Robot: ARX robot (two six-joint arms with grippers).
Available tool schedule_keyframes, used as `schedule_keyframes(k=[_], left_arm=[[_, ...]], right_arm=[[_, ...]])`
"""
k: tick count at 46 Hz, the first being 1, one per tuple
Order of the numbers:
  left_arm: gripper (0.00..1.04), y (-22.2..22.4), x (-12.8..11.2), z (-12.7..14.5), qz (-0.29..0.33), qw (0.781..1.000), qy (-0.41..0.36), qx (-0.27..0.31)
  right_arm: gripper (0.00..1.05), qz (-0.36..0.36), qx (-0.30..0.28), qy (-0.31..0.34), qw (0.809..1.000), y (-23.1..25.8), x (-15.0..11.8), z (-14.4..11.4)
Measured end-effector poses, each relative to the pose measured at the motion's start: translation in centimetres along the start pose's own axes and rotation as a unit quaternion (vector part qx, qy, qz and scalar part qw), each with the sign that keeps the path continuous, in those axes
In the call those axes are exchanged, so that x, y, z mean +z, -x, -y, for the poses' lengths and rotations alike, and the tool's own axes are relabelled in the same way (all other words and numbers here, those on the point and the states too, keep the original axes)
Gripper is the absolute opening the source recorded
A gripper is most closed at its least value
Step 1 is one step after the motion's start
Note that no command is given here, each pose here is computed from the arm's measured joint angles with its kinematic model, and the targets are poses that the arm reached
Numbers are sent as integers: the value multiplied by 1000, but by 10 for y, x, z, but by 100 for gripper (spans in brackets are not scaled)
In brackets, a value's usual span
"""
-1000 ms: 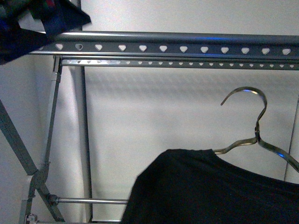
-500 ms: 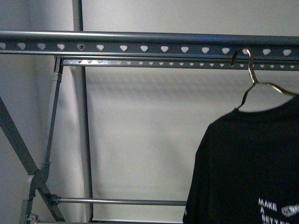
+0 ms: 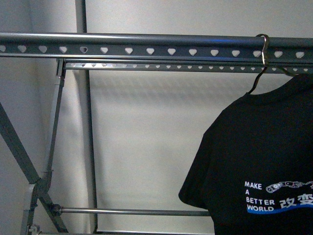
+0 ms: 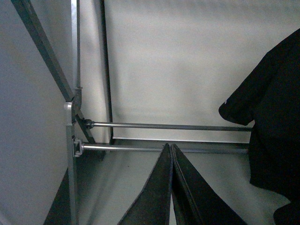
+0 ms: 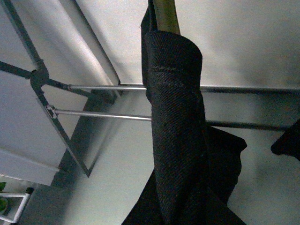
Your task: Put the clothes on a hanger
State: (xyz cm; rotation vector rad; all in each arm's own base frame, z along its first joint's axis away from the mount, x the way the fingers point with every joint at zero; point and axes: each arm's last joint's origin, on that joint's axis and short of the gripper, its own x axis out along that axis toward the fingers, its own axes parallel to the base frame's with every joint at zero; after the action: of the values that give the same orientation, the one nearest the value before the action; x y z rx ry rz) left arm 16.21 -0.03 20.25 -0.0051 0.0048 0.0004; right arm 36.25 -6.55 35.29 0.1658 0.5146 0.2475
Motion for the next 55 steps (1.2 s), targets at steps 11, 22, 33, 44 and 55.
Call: schedule_keyframes(k=[11, 22, 33, 44, 55], left_arm=[[4, 20, -16, 0, 0, 1000, 0, -1], [4, 30, -24, 0, 0, 1000, 0, -1], [4, 38, -31, 0, 10, 1000, -1, -1], [4, 45, -30, 0, 14, 1000, -2, -1], [4, 51, -30, 0, 14, 1000, -2, -1]], right_arm=[[11, -9, -1, -2, 1000, -33, -4, -24], [54, 59, 26, 35, 997, -13, -40, -51], [97, 205, 6, 40, 978, 72, -77, -48], [81, 288, -118, 56, 949, 157, -142, -71], [31, 253, -123, 78, 957, 150, -242, -87]])
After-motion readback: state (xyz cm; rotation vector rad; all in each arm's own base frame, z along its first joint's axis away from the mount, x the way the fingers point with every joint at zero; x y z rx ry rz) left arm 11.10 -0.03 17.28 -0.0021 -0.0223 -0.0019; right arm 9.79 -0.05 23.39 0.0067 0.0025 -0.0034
